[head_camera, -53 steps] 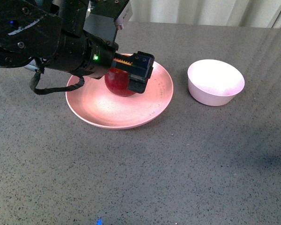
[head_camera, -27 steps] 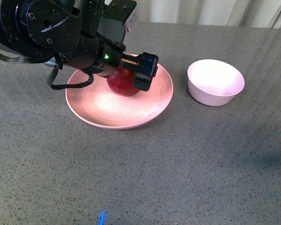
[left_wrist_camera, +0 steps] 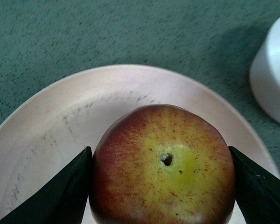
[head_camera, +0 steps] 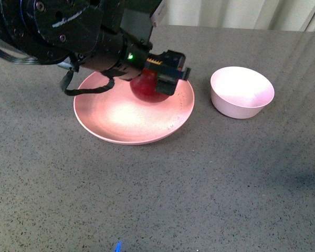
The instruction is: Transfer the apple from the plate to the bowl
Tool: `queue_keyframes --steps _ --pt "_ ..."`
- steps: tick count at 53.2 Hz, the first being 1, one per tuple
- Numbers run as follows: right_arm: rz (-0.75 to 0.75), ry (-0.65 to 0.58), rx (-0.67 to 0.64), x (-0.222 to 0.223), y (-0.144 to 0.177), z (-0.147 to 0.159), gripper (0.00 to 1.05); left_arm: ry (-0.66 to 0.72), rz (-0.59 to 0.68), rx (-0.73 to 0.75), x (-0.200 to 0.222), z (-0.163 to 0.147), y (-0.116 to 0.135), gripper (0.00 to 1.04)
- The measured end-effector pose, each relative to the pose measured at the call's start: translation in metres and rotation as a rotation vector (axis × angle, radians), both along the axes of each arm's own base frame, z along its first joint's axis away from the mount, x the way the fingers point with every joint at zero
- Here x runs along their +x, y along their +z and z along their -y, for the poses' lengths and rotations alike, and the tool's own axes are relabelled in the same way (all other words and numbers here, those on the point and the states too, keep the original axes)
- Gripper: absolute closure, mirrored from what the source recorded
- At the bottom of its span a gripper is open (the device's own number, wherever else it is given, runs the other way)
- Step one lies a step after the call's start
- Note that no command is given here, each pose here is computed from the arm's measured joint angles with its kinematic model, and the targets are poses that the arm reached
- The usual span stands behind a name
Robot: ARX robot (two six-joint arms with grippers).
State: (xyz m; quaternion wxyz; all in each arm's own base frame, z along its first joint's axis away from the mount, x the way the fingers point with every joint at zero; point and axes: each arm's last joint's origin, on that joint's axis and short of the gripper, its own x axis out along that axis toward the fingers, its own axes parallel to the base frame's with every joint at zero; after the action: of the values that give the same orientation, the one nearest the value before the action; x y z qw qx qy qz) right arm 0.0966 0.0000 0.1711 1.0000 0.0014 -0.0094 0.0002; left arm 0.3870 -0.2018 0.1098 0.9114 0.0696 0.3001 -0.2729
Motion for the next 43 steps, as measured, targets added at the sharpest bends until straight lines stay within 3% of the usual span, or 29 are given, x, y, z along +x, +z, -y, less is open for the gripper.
queue_keyframes --steps 21,43 --pt "0.000 0.000 0.000 0.000 0.000 0.000 0.09 -0.143 0.060 -0.083 -0.015 0.079 0.047 0.31" --pt "0.000 0.000 0.000 0.000 0.000 0.000 0.09 -0.211 -0.023 -0.059 -0.008 0.132 0.025 0.31"
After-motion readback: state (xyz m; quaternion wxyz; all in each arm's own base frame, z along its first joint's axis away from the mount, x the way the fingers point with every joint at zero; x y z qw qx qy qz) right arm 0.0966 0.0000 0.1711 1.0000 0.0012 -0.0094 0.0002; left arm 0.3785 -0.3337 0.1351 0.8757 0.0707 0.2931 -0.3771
